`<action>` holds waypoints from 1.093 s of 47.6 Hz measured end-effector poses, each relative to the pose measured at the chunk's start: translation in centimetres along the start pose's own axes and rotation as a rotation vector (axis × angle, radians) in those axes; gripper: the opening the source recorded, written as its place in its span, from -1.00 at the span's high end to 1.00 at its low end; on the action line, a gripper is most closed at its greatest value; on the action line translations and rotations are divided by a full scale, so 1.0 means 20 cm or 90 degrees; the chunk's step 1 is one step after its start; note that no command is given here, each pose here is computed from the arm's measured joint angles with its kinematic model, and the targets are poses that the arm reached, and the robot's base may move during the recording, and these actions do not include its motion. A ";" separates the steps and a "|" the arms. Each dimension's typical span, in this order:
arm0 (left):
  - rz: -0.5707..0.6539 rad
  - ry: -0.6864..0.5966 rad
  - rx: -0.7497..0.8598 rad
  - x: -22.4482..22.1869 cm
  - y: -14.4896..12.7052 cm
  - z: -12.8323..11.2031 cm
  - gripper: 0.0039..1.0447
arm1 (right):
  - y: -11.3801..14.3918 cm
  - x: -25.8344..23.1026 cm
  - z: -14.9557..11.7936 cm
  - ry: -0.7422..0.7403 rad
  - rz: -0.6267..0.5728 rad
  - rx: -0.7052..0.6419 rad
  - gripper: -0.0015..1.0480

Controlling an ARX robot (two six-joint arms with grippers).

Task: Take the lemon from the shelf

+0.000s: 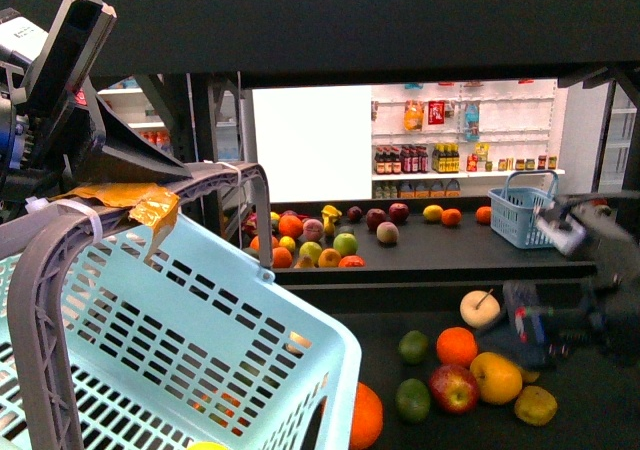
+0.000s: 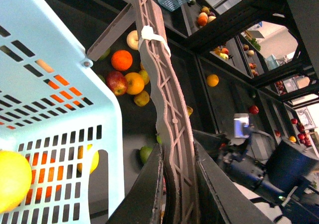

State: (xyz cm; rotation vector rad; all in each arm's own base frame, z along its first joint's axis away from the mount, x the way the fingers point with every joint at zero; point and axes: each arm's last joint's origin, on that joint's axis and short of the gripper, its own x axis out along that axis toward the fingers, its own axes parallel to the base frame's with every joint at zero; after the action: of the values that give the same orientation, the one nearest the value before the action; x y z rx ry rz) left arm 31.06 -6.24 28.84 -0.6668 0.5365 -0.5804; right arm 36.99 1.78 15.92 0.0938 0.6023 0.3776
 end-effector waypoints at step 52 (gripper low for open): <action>0.002 -0.001 0.000 0.00 0.00 0.00 0.77 | 0.10 0.85 -0.71 0.245 -0.039 -0.142 -0.85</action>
State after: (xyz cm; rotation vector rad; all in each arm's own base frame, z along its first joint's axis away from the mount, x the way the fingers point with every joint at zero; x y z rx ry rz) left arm 31.07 -6.24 28.84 -0.6669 0.5357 -0.5773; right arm 41.22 9.61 -4.43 -0.2164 0.9361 0.4043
